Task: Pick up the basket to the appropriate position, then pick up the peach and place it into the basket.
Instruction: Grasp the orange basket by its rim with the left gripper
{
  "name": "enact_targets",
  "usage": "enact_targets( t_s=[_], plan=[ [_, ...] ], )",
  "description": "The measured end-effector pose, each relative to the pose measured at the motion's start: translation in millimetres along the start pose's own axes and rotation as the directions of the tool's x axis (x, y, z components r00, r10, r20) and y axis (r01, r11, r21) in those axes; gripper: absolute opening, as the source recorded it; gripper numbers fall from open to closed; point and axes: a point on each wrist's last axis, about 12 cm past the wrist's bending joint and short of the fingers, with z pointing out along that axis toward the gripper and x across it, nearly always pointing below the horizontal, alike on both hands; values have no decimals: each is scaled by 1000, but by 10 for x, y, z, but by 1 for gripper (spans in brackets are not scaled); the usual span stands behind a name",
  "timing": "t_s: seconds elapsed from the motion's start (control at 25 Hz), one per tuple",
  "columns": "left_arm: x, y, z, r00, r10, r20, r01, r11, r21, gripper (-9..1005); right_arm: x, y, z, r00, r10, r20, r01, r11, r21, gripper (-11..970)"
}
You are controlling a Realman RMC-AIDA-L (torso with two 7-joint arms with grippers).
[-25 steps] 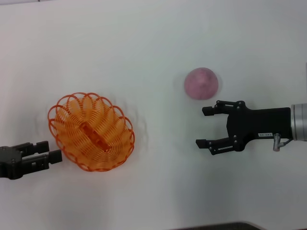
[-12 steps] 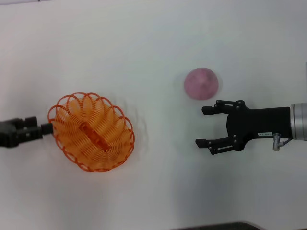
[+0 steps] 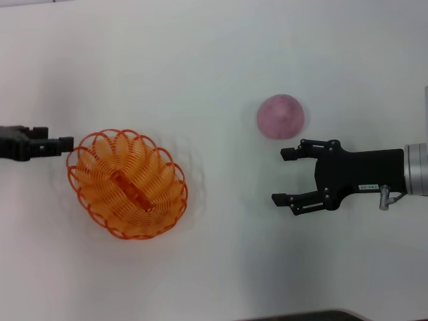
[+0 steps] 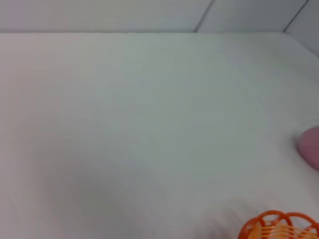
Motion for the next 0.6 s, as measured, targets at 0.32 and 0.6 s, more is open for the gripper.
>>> enact_targets(
  t_s=[0.32,0.6],
  plan=[
    [-339,-99,183,979,82,-185,-88,996,-22,751,-7,-2,-1,1000,-1,3,1,1000,-1,947],
    [-565,-252,326,948,128,-291,-143,989,-33,752,-10,-3,0,1000,7,3,-7,1000,-1,947]
  ],
)
